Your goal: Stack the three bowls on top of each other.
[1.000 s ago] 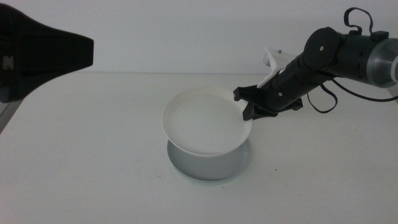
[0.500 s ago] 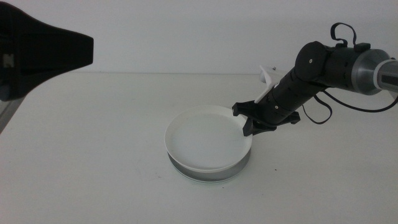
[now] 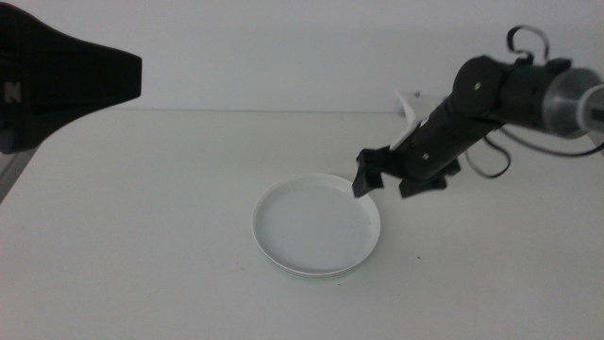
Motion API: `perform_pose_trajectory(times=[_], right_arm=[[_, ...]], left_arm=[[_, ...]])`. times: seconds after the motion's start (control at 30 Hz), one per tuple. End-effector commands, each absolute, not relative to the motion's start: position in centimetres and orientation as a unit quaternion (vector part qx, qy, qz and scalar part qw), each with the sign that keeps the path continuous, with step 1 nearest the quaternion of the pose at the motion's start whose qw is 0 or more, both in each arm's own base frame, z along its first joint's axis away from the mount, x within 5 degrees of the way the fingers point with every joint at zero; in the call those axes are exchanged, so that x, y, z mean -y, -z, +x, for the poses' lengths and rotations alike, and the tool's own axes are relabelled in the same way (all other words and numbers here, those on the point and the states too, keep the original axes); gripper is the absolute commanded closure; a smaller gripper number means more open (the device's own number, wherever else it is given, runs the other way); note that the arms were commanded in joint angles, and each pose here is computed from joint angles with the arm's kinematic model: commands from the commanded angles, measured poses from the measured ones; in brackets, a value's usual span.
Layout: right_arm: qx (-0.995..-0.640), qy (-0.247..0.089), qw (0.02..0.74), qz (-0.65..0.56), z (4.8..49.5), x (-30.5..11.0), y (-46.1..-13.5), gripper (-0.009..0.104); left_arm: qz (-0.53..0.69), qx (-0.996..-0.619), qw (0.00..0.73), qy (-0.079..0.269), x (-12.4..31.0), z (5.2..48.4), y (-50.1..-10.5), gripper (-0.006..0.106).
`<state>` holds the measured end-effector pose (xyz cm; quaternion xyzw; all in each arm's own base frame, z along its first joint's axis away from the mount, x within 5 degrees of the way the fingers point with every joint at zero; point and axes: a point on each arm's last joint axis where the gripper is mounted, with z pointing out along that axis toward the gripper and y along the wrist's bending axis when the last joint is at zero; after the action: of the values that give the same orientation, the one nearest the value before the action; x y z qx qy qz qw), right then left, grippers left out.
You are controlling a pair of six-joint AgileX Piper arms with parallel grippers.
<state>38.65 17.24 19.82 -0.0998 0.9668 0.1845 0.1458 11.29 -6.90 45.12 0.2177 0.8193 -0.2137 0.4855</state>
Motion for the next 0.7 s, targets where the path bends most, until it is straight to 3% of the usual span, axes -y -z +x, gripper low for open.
perform_pose_trajectory(times=[0.0,0.13,0.33,0.47,0.6,0.67], right_arm=[[-0.957,-0.169,0.192,-0.134,38.1,-16.6,-23.7,0.003],[-0.936,-0.134,0.290,-0.145,35.8,-13.8,-31.4,0.003],[-0.880,-0.116,0.447,-0.109,28.9,-8.3,-42.4,0.003],[-0.838,-0.081,0.528,-0.112,23.7,-6.2,-44.5,0.003],[-0.790,-0.085,0.599,-0.101,20.8,-5.3,-42.8,0.003],[-0.783,-0.092,0.609,-0.090,19.9,-5.1,-42.1,0.003]], left_arm=[[0.216,-0.816,0.491,0.217,6.9,11.3,-45.2,0.007],[0.216,-0.816,0.491,0.217,6.9,11.3,-45.2,0.007],[0.216,-0.816,0.491,0.217,6.9,11.3,-45.2,0.007],[0.216,-0.816,0.491,0.217,6.9,11.3,-45.2,0.007],[0.216,-0.816,0.491,0.217,6.9,11.3,-45.2,0.007],[0.216,-0.816,0.491,0.217,6.9,11.3,-45.2,0.007]])
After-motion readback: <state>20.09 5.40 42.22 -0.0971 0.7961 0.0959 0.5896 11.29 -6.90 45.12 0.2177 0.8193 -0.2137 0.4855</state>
